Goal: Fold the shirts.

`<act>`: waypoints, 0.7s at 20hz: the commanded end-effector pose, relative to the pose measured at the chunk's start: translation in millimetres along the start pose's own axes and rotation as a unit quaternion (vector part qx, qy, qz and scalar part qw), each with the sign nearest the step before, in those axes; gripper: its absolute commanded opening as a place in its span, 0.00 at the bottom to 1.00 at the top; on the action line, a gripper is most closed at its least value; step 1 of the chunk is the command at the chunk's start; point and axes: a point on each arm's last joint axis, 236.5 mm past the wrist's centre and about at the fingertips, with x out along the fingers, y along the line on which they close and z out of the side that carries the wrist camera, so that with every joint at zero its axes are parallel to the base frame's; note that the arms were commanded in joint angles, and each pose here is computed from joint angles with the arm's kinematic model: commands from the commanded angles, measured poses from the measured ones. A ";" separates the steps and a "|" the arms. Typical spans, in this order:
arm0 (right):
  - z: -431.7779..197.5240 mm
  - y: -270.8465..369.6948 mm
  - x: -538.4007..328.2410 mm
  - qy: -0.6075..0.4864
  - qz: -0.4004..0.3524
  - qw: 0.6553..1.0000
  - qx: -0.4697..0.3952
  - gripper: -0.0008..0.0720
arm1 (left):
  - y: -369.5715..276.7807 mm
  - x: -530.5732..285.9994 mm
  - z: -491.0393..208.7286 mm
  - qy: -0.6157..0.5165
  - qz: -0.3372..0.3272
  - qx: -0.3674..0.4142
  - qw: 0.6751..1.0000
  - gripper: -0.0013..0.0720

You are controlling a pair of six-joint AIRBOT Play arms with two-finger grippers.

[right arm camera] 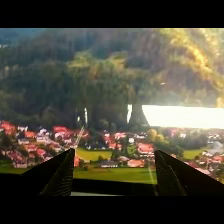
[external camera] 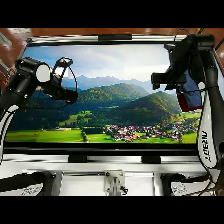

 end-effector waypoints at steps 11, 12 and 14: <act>-7.1 15.2 5.3 0.018 0.010 1.000 -0.017 0.87 | -1.7 3.5 -2.6 0.010 0.003 -0.004 1.000 0.69; -7.0 15.0 5.3 0.018 0.010 1.000 -0.017 0.87 | -1.6 3.5 -2.6 0.010 0.003 -0.004 1.000 0.69; -7.1 15.2 5.3 0.018 0.010 1.000 -0.017 0.87 | -1.7 3.5 -2.6 0.010 0.003 -0.004 1.000 0.69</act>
